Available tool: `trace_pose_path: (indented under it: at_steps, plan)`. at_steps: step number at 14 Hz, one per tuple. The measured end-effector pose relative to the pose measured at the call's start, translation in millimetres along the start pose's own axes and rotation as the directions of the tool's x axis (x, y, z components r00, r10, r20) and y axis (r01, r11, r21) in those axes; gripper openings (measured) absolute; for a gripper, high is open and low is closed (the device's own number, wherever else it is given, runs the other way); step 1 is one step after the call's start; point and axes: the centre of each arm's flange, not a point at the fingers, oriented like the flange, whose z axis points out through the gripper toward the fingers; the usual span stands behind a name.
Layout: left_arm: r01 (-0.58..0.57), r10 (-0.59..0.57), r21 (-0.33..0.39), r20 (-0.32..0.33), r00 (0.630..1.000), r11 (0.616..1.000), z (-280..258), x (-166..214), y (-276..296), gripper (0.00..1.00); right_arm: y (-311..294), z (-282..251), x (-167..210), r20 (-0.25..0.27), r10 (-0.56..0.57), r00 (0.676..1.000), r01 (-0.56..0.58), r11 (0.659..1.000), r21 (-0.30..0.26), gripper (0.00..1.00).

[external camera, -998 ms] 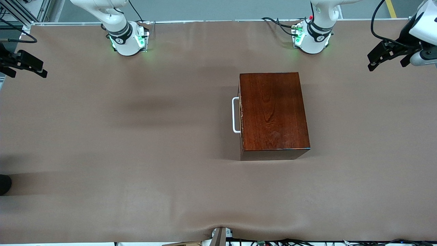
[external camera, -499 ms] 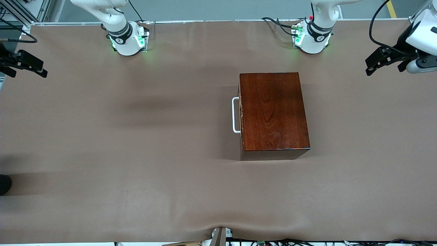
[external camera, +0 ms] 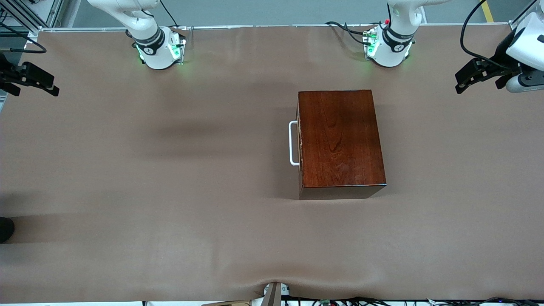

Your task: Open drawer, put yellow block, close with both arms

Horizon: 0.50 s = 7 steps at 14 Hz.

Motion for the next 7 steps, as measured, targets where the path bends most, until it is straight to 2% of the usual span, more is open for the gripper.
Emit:
trace_pose_path:
  at_steps: [7]
  plan:
    - [0.000, 0.000, 0.000, 0.006, 1.000, 1.000, 0.9, 0.8, -0.1, 1.00, 0.0, 0.0, 0.0, 0.000, 0.000, 1.000, 0.000, 1.000, 0.000, 1.00]
